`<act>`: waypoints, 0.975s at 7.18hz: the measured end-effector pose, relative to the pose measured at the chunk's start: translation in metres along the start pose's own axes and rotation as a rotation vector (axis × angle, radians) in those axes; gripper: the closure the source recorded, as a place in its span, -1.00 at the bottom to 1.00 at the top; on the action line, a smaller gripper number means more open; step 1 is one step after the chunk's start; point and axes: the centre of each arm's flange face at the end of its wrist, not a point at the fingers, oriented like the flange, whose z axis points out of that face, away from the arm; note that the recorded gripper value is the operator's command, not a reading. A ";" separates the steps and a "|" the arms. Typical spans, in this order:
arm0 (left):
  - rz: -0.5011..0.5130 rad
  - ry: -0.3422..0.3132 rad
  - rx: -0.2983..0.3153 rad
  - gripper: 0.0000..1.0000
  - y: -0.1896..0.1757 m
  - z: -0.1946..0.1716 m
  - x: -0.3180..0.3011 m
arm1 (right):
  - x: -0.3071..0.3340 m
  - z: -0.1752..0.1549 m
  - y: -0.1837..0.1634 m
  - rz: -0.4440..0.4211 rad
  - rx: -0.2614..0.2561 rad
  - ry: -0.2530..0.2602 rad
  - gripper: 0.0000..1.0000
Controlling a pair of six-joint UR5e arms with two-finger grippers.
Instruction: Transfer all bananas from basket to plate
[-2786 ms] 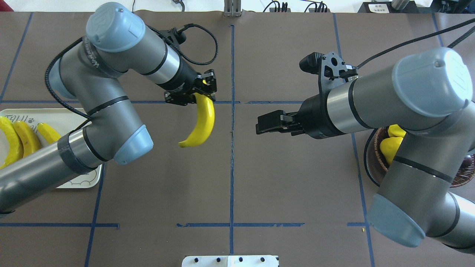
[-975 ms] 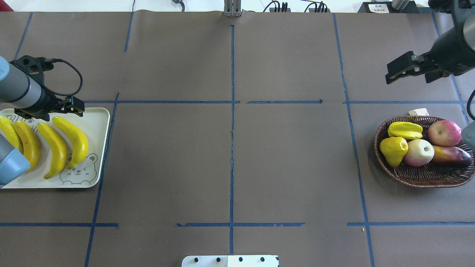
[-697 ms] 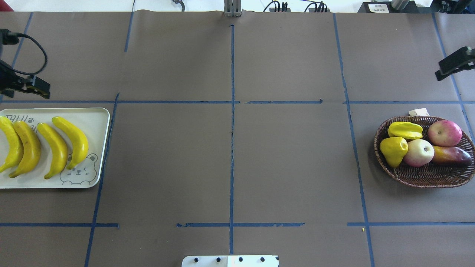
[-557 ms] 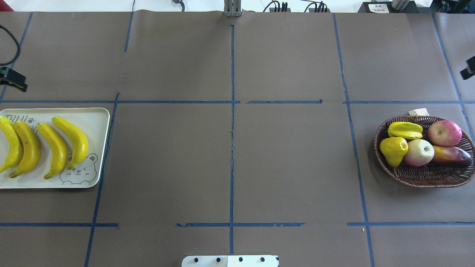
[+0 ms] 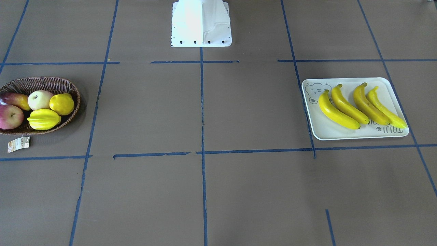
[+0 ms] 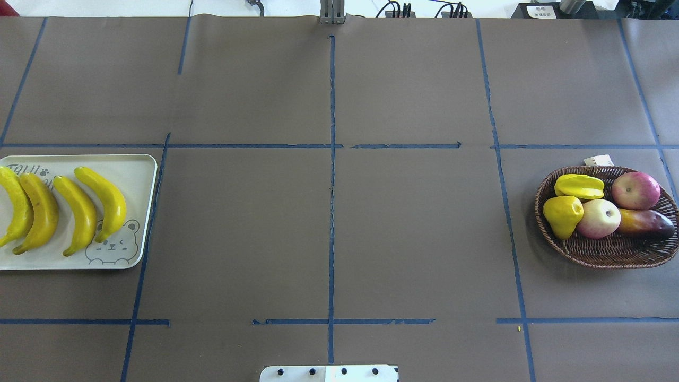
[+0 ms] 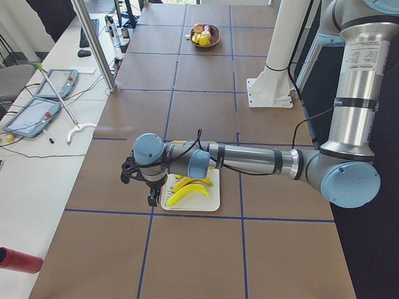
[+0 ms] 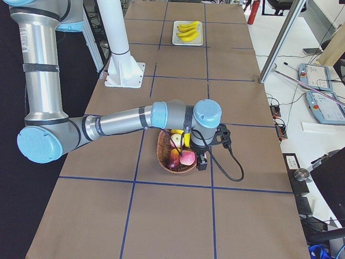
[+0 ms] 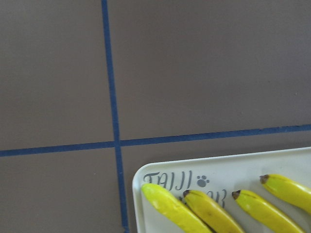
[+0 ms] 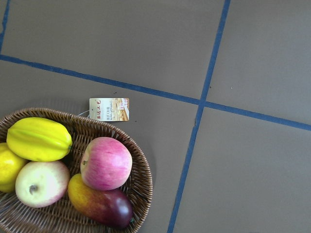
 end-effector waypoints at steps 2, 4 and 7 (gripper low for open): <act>-0.029 0.003 -0.010 -1.00 0.006 -0.003 -0.011 | 0.032 0.028 0.016 0.013 -0.024 0.003 -1.00; -0.043 0.002 -0.019 -1.00 0.010 -0.001 -0.016 | 0.065 0.061 0.036 0.041 -0.029 0.004 -1.00; -0.050 0.000 -0.019 -1.00 0.013 -0.002 -0.019 | 0.061 0.055 0.032 0.181 0.002 0.014 -1.00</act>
